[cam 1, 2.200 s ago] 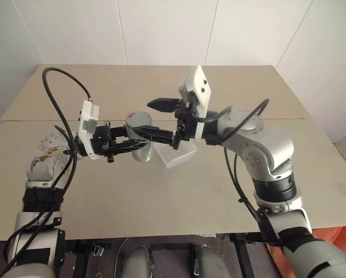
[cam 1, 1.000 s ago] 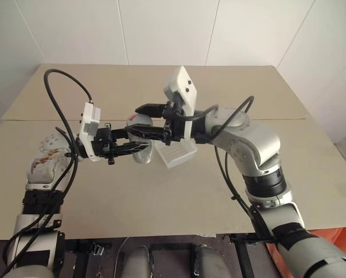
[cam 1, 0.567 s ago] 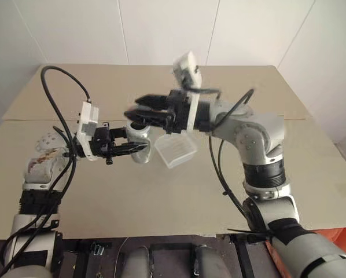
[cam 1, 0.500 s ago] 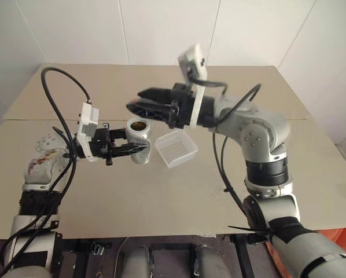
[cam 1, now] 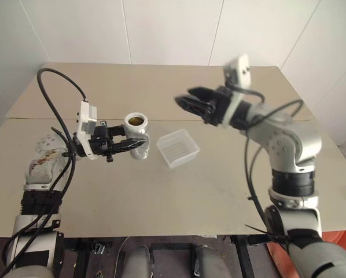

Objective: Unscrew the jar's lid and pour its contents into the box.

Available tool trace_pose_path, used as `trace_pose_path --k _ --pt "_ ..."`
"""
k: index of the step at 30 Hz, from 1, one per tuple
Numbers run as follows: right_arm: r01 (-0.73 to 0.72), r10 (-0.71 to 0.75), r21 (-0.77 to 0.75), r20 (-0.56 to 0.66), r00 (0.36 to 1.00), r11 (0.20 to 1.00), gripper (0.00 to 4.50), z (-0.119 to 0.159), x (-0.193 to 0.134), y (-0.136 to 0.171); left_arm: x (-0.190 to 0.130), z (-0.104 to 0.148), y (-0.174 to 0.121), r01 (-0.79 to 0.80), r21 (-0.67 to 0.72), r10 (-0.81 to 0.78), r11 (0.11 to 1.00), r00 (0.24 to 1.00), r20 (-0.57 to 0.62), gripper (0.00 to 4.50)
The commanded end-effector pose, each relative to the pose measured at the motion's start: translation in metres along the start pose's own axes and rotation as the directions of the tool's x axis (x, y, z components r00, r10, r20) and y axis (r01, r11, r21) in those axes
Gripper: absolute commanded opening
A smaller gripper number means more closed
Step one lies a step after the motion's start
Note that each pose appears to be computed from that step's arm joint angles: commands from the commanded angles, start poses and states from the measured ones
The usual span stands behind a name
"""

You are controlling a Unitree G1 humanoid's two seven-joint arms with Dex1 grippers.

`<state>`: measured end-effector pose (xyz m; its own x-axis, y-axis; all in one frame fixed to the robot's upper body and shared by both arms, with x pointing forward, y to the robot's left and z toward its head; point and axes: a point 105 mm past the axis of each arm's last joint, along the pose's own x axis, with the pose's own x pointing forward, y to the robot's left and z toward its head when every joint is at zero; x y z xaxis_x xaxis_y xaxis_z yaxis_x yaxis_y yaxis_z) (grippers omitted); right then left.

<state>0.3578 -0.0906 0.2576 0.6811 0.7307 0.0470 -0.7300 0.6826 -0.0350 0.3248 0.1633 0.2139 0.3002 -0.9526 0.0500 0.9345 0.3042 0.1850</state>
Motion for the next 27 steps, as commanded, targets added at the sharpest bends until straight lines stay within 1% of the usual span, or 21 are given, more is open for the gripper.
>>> trace_pose_path --k 1,2,3,6,8,9,11,12,13,14,15,17,18,19,21,22,23,25,27 --pt "0.166 -0.166 -0.127 0.014 0.986 0.978 2.72 -0.008 -0.023 -0.020 0.001 0.015 0.008 -0.034 0.066 0.031 0.997 0.999 0.040 1.89" --pt "0.214 -0.217 -0.117 -0.015 0.976 0.970 2.72 -0.023 -0.027 -0.026 0.002 0.016 0.009 -0.041 0.068 0.038 0.997 0.998 0.045 1.89" --pt "0.264 -0.273 -0.136 -0.051 0.961 0.955 2.72 -0.040 -0.031 -0.033 0.003 0.016 0.011 -0.047 0.068 0.044 0.997 0.998 0.051 1.89" --pt "0.368 -0.388 -0.153 -0.127 0.913 0.917 2.72 -0.082 -0.035 -0.047 0.007 0.017 0.014 -0.064 0.074 0.060 0.995 0.996 0.063 1.89" --pt "0.411 -0.440 -0.188 -0.158 0.884 0.892 2.72 -0.103 -0.036 -0.054 0.009 0.017 0.017 -0.080 0.079 0.075 0.994 0.995 0.067 1.89" --pt "0.431 -0.457 -0.170 -0.168 0.873 0.886 2.72 -0.112 -0.036 -0.057 0.010 0.017 0.019 -0.095 0.082 0.089 0.992 0.994 0.070 1.89" --pt "0.452 -0.473 -0.144 -0.188 0.861 0.880 3.44 -0.124 -0.036 -0.062 0.013 0.019 0.024 -0.129 0.088 0.121 0.988 0.989 0.085 1.89" --pt "0.449 -0.468 -0.134 -0.195 0.862 0.883 3.67 -0.127 -0.036 -0.062 0.014 0.021 0.027 -0.148 0.095 0.140 0.984 0.986 0.089 1.89" --pt "0.446 -0.463 -0.126 -0.200 0.863 0.886 3.92 -0.128 -0.037 -0.062 0.015 0.023 0.030 -0.169 0.113 0.159 0.979 0.982 0.098 1.89" --pt "0.437 -0.454 -0.125 -0.207 0.867 0.891 4.29 -0.128 -0.038 -0.062 0.016 0.025 0.033 -0.195 0.126 0.182 0.973 0.978 0.106 1.89" --pt "0.422 -0.439 -0.124 -0.209 0.874 0.898 4.48 -0.126 -0.040 -0.061 0.017 0.026 0.036 -0.222 0.148 0.207 0.964 0.972 0.107 1.89" --pt "0.392 -0.409 -0.118 -0.215 0.887 0.912 4.48 -0.120 -0.044 -0.059 0.019 0.029 0.041 -0.264 0.193 0.246 0.945 0.963 0.111 1.89" --pt "0.353 -0.369 -0.113 -0.219 0.903 0.929 4.48 -0.114 -0.048 -0.055 0.021 0.030 0.045 -0.294 0.244 0.278 0.924 0.955 0.100 1.89" --pt "0.309 -0.324 -0.101 -0.231 0.917 0.946 4.48 -0.107 -0.053 -0.050 0.023 0.030 0.048 -0.304 0.331 0.296 0.893 0.952 0.075 1.89" --pt "0.196 -0.205 -0.061 -0.261 0.943 0.979 4.48 -0.092 -0.060 -0.036 0.026 0.023 0.052 -0.262 0.545 0.319 0.797 0.948 -0.011 1.89" --pt "0.129 -0.130 -0.024 -0.268 0.954 0.991 4.48 -0.084 -0.062 -0.027 0.028 0.017 0.055 -0.213 0.650 0.330 0.729 0.942 -0.061 1.89" --pt "0.070 -0.067 0.003 -0.271 0.960 0.998 4.48 -0.077 -0.063 -0.019 0.030 0.013 0.056 -0.170 0.716 0.333 0.678 0.939 -0.092 1.89" --pt "-0.042 0.050 0.036 -0.263 0.964 0.998 4.48 -0.064 -0.063 -0.002 0.038 0.009 0.060 -0.112 0.812 0.345 0.573 0.931 -0.115 1.89" --pt "-0.113 0.121 0.044 -0.248 0.961 0.993 4.48 -0.053 -0.060 0.008 0.050 0.007 0.062 -0.014 0.912 0.351 0.410 0.925 -0.143 1.89"
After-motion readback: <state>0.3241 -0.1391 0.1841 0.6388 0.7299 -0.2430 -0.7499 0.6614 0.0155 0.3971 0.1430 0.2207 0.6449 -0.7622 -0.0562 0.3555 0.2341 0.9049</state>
